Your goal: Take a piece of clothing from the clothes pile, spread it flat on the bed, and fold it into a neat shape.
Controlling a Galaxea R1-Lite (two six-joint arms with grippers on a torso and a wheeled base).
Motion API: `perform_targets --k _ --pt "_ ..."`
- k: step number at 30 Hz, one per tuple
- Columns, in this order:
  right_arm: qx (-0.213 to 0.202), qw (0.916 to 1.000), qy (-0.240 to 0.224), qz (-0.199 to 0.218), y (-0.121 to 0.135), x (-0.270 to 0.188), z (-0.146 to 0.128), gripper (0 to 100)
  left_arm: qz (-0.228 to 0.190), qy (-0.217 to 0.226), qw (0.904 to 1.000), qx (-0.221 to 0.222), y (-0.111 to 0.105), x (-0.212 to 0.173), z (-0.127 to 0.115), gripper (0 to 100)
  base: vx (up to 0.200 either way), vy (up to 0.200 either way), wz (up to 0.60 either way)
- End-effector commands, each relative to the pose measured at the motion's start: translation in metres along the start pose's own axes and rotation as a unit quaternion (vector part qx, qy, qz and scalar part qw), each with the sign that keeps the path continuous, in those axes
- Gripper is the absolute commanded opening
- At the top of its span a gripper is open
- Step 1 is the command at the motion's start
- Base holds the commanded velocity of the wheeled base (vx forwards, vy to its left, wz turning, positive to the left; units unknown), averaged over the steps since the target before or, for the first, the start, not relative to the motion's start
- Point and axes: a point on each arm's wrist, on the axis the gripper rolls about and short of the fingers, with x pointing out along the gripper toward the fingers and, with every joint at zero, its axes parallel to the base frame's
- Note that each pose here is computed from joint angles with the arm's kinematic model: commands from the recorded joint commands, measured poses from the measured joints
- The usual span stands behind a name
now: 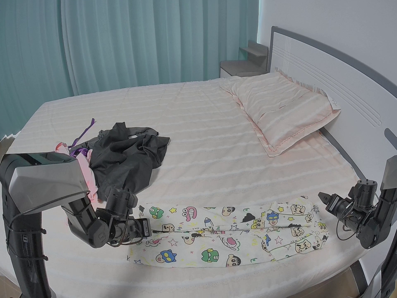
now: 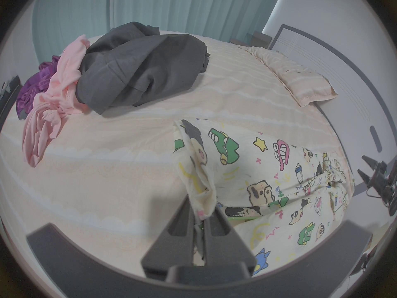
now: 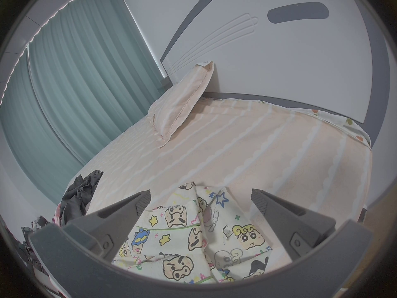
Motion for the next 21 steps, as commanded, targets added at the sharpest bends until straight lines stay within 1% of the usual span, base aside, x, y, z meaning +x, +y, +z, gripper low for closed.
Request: perform_targets --k 1,2,6,10,11,12,13,17,19,20,21 --pt "0.000 1.0000 0.000 0.000 0.000 0.000 0.000 100 -0.003 -0.007 0.9999 -0.015 0.007 -0.010 0.005 0 0.000 0.000 0.00" --pt "0.000 1.0000 -0.001 0.001 0.000 0.000 0.000 100 -0.008 -0.005 0.9997 -0.021 0.008 -0.011 0.005 0 0.000 0.000 0.00" --pt "0.000 1.0000 -0.001 0.001 0.000 0.000 0.000 100 -0.002 -0.013 0.9991 -0.041 0.020 -0.019 0.011 0 0.000 0.000 0.00" --pt "0.000 1.0000 0.001 0.000 0.000 0.000 0.000 100 -0.007 -0.034 0.9968 -0.073 0.043 -0.039 0.025 0 0.000 0.000 0.00" --pt "0.000 1.0000 0.001 0.000 0.000 0.000 0.000 100 -0.007 -0.034 0.9968 -0.073 0.043 -0.039 0.025 0 0.000 0.000 0.00" --pt "0.000 1.0000 0.001 0.001 0.000 0.000 0.000 100 -0.008 -0.040 0.9957 -0.083 0.051 -0.047 0.028 0 0.000 0.000 0.00" --pt "0.001 1.0000 0.000 0.001 0.000 0.000 0.000 100 -0.006 -0.050 0.9936 -0.101 0.065 -0.058 0.032 0 0.000 0.000 0.00" --pt "0.000 1.0000 0.003 0.000 0.000 0.001 -0.001 100 0.004 -0.080 0.9874 -0.137 0.094 -0.082 0.043 0 0.000 0.000 0.00" --pt "0.001 1.0000 0.002 0.002 0.000 0.001 -0.001 100 0.005 -0.089 0.9841 -0.154 0.108 -0.096 0.049 0 0.000 0.000 0.00" --pt "0.001 1.0000 0.002 0.002 0.000 0.001 -0.001 100 0.005 -0.089 0.9841 -0.154 0.108 -0.096 0.049 0 0.000 0.000 0.00" --pt "0.001 1.0000 0.002 0.002 0.000 0.001 0.000 100 0.009 -0.094 0.9817 -0.165 0.123 -0.111 0.051 0 0.000 0.000 0.00"
